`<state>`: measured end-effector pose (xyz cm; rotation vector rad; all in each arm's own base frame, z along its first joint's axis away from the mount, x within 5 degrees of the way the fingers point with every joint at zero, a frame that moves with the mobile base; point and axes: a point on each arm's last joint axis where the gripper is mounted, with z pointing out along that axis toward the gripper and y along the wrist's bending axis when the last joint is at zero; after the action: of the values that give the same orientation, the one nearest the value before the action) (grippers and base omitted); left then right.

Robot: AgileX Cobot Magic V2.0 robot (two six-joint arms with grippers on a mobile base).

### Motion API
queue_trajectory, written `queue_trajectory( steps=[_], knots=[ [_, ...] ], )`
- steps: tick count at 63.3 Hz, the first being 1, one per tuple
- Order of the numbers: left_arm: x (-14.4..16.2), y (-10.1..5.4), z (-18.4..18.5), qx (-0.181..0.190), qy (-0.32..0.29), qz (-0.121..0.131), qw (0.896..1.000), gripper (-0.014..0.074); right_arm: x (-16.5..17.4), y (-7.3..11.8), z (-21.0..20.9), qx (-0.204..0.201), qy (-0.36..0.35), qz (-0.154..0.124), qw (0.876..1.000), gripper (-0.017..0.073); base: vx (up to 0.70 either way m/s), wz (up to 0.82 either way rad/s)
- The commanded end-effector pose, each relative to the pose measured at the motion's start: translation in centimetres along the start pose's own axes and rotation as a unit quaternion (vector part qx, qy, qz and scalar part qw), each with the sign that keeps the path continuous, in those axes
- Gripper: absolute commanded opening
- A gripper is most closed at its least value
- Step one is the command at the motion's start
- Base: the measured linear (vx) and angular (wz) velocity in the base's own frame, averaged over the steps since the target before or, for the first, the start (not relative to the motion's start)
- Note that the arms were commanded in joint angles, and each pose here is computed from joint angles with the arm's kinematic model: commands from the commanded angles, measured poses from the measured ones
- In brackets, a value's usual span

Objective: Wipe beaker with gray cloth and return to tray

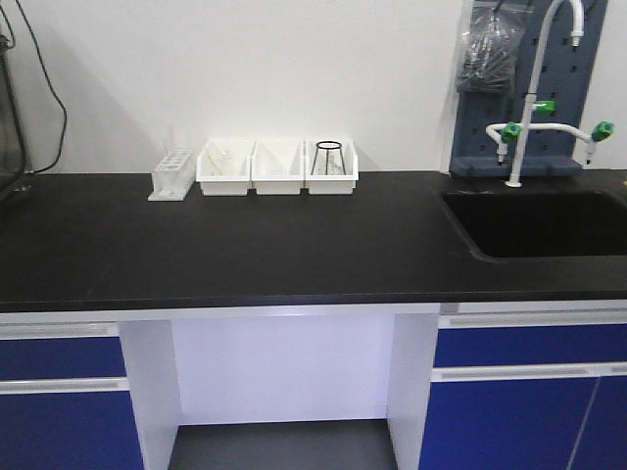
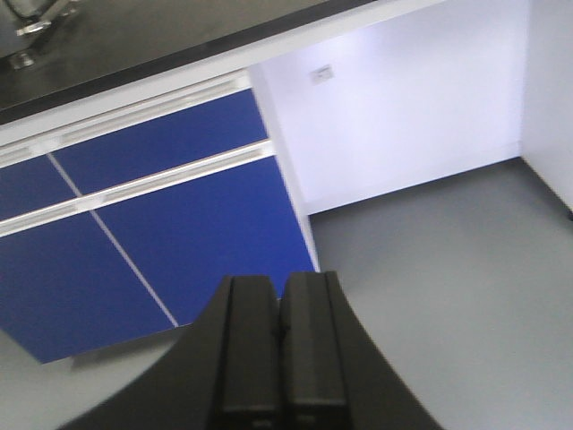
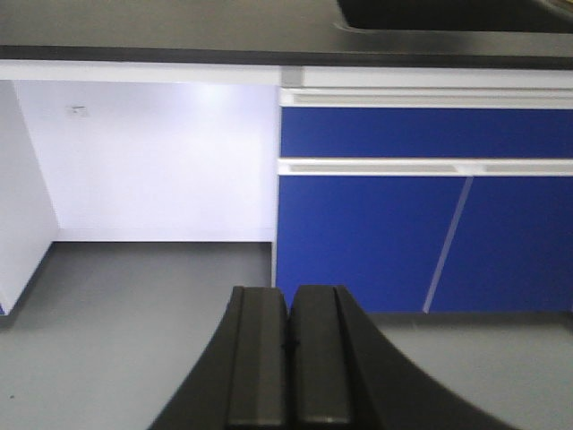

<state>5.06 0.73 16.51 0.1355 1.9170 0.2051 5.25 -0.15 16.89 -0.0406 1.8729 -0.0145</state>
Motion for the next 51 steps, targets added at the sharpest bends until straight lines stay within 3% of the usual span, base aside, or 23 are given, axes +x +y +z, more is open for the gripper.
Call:
queue_trajectory(
  steps=[1,23,51],
  knots=[
    [-0.26,-0.07,0.08,-0.001,-0.038,-0.001,0.999,-0.0006,-0.71,0.03,-0.03,0.0,-0.039,-0.011,0.999,-0.0008,-0.26,-0.36],
    [-0.26,-0.07,0.08,-0.001,-0.038,-0.001,0.999,-0.0006,-0.71,0.03,-0.03,0.0,-0.039,-0.011,0.999,-0.0008,-0.19,-0.59],
    [-0.26,-0.07,0.08,-0.001,-0.038,-0.001,0.999,-0.0006,-0.71,0.03,-0.03,0.0,-0.039,-0.011,0.999,-0.0008,-0.09,-0.88]
  ],
)
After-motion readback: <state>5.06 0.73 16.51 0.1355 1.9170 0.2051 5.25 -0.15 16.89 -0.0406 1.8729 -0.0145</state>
